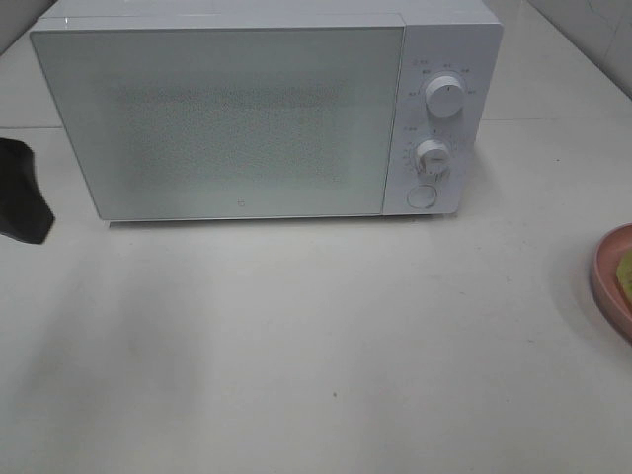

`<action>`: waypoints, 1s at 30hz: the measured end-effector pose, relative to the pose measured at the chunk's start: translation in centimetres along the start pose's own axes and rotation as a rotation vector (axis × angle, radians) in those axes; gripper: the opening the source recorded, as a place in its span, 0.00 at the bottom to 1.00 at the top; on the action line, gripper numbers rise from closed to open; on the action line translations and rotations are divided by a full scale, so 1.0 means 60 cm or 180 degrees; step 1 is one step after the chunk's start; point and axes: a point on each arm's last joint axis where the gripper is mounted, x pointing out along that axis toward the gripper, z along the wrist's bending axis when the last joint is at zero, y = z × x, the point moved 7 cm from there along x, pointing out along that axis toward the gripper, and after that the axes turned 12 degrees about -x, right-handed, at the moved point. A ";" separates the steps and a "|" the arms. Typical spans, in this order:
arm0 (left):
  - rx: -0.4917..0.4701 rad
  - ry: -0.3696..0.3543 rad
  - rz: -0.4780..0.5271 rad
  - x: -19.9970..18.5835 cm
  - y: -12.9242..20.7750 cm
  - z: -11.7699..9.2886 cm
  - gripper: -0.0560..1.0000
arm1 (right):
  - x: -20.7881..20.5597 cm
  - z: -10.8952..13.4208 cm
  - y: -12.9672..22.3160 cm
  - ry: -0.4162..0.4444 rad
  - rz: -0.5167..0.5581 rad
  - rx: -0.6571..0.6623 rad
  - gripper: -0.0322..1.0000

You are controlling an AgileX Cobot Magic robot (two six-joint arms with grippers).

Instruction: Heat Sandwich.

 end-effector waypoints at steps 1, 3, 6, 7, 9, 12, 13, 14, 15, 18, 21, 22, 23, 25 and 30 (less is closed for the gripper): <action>-0.0081 -0.0005 -0.0054 -0.008 -0.004 0.012 0.98 | 0.000 0.000 0.000 0.0000 0.0000 0.0000 0.76; -0.0148 -0.0018 -0.0103 -0.016 -0.006 0.025 0.98 | 0.000 0.000 0.000 0.0000 0.0000 0.0000 0.76; -0.0386 -0.0125 -0.0230 -0.041 -0.003 0.070 0.98 | 0.000 0.000 0.000 0.0000 0.0000 0.0000 0.76; -0.0443 -0.0160 -0.0262 -0.047 0.002 0.082 0.98 | 0.000 0.000 0.000 0.0000 0.0000 0.0000 0.76; -0.0555 -0.0211 -0.0306 -0.054 0.015 0.100 0.98 | 0.000 0.000 0.000 0.0000 0.0000 0.0000 0.76; -0.0739 -0.0262 -0.0401 -0.067 0.055 0.124 0.98 | 0.000 0.000 0.000 0.0000 0.0000 0.0000 0.76; -0.0739 -0.0262 -0.0401 -0.067 0.055 0.124 0.98 | 0.000 0.000 0.000 0.0000 0.0000 0.0000 0.76; -0.0767 -0.0255 -0.0404 -0.067 0.066 0.125 0.98 | 0.000 0.000 0.000 0.0000 0.0000 0.0000 0.76; -0.0783 -0.0235 -0.0436 -0.070 0.077 0.125 0.98 | 0.000 0.000 0.000 0.0000 0.0000 0.0000 0.76; -0.0809 -0.0165 -0.0564 -0.079 0.107 0.124 0.98 | 0.000 0.000 0.000 0.0000 0.0000 0.0000 0.76; -0.0806 -0.0096 -0.0742 -0.090 0.135 0.122 0.98 | 0.000 0.000 0.000 0.0000 0.0000 0.0000 0.76; -0.0796 -0.0062 -0.0875 -0.097 0.151 0.122 0.98 | 0.000 0.000 0.000 0.0000 0.0000 0.0000 0.76; -0.0796 -0.0062 -0.0875 -0.097 0.151 0.122 0.98 | 0.000 0.000 0.000 0.0000 0.0000 0.0000 0.76; -0.0770 -0.0034 -0.1018 -0.103 0.168 0.123 0.98 | 0.000 0.000 0.000 0.0000 0.0000 0.0000 0.76; -0.0574 -0.0029 -0.1171 -0.099 0.209 0.126 0.98 | 0.000 0.000 0.000 0.0000 0.0000 0.0000 0.76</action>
